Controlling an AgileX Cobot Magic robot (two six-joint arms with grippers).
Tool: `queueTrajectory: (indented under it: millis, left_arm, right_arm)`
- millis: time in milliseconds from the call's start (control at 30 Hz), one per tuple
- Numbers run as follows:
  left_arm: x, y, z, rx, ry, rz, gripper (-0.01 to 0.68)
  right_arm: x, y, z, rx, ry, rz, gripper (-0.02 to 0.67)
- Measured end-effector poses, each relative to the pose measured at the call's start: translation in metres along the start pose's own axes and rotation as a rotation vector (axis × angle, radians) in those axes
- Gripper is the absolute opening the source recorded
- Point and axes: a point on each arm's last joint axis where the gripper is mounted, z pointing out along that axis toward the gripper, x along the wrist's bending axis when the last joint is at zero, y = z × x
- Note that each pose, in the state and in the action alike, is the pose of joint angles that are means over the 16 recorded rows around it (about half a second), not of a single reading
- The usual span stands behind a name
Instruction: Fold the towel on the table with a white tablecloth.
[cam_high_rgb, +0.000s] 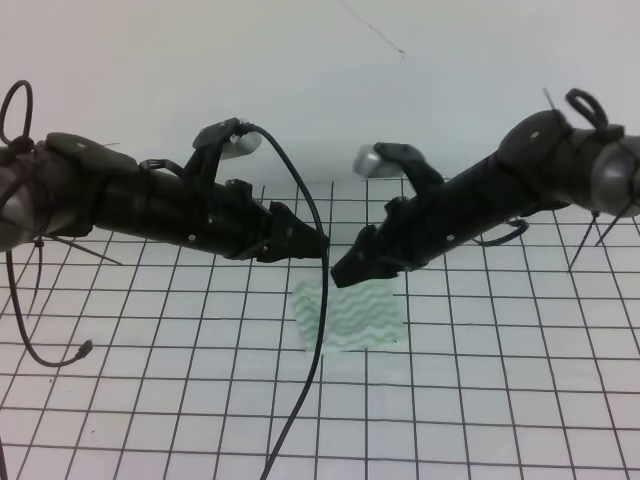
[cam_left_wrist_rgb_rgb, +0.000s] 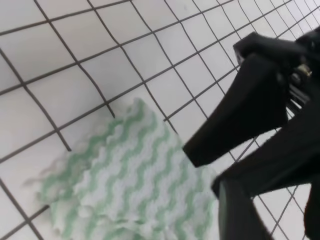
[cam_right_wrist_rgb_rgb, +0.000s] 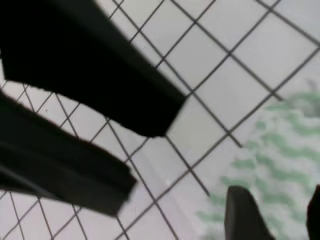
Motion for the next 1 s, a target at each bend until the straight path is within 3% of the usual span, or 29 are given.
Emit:
queueTrajectory:
  millis: [267,667,1000]
  left_arm:
    - [0.017,0.010,-0.029,-0.041,-0.012,-0.012,0.263]
    - [0.041,0.023,-0.086,-0.140,-0.057,-0.006,0.188]
    - [0.043,0.023,-0.091,-0.155,-0.074,-0.012,0.178]
  right_arm:
    - [0.010,-0.002,0.010,0.069,-0.074,-0.086,0.266]
    - [0.030,0.007,0.034,0.071,-0.303,-0.202,0.271]
    - [0.039,0.025,0.029,0.056,-0.330,-0.227,0.331]
